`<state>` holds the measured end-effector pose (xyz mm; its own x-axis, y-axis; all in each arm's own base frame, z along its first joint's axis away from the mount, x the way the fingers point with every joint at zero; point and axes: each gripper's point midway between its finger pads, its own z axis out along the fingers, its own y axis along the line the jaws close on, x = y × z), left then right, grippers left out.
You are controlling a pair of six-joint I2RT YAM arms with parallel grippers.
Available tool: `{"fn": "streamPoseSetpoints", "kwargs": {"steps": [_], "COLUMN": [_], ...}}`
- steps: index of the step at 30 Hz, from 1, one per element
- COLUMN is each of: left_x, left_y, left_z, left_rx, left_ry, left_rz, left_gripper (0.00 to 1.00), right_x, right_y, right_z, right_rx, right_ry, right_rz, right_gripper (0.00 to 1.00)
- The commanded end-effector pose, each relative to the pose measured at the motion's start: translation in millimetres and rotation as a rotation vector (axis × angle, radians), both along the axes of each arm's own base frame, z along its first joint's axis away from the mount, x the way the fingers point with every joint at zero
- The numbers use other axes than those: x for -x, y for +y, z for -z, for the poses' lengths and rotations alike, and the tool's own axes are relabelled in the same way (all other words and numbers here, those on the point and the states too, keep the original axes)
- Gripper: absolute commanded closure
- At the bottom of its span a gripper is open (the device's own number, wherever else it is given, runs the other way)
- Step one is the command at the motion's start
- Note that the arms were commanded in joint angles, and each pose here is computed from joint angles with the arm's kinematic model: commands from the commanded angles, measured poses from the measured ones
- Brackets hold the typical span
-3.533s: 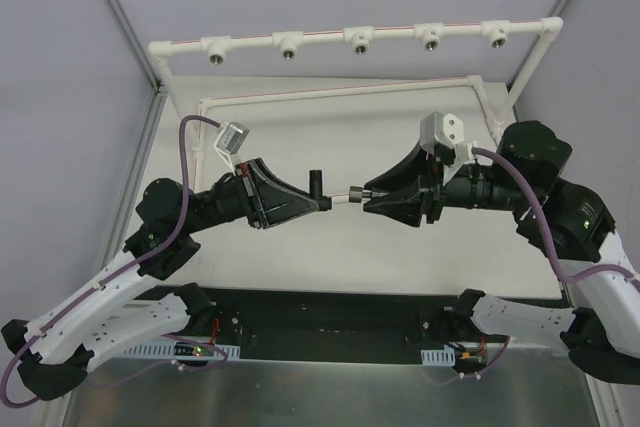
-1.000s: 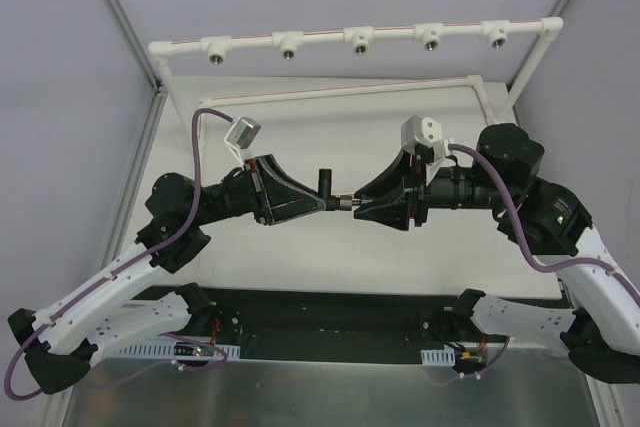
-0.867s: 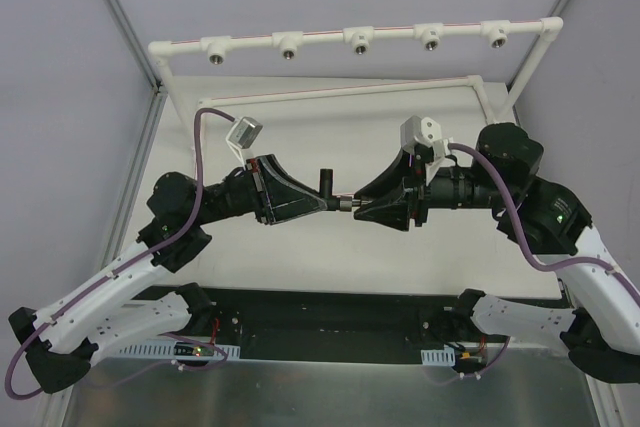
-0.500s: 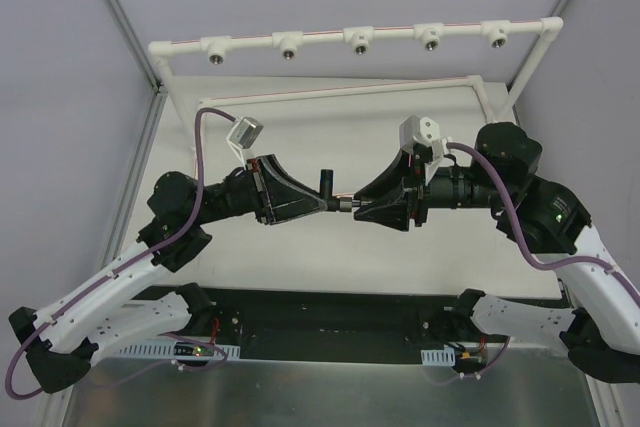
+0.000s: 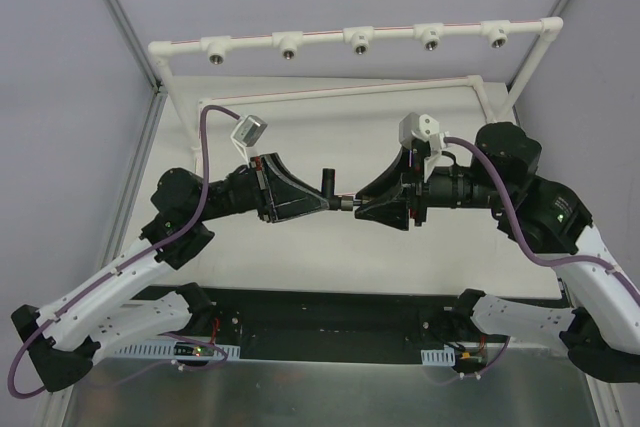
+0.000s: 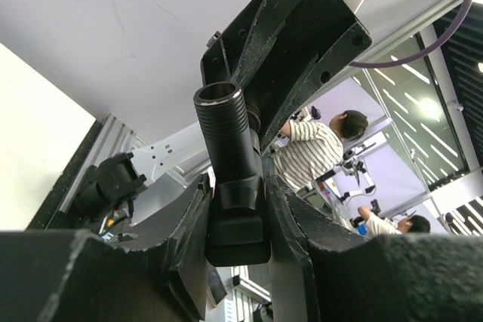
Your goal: Install the water faucets
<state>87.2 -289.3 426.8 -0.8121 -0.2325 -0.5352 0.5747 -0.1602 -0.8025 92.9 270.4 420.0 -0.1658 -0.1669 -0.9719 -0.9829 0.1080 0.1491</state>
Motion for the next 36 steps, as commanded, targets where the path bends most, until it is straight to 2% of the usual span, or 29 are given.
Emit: {"fn": "streamPoseSetpoints", "kwargs": {"steps": [1,19,27,36], "left_x": [22.5,28.7,20.0,10.8], "left_y": [4.3,1.3,-0.5,7.4], "left_z": [-25.7,-15.0,-3.5,4.9], "left_rx": [0.061,0.030,-0.041,-0.093], "left_ry": [-0.095,-0.160,-0.227,-0.368], "left_rz": [0.096,0.144,0.081,-0.027], "left_gripper": [1.00,1.00,1.00,1.00], "right_x": [-21.9,-5.0,-2.3,5.5], "right_y": [18.8,29.1,31.4,31.9], "right_z": [-11.9,-12.9,-9.5,-14.7], "right_rx": [-0.040,-0.074,-0.079,-0.120], "right_ry": [-0.007,0.118,0.239,0.348], "right_rz": [0.052,-0.034,-0.013,-0.017], "right_gripper": [1.00,1.00,1.00,1.00]}}
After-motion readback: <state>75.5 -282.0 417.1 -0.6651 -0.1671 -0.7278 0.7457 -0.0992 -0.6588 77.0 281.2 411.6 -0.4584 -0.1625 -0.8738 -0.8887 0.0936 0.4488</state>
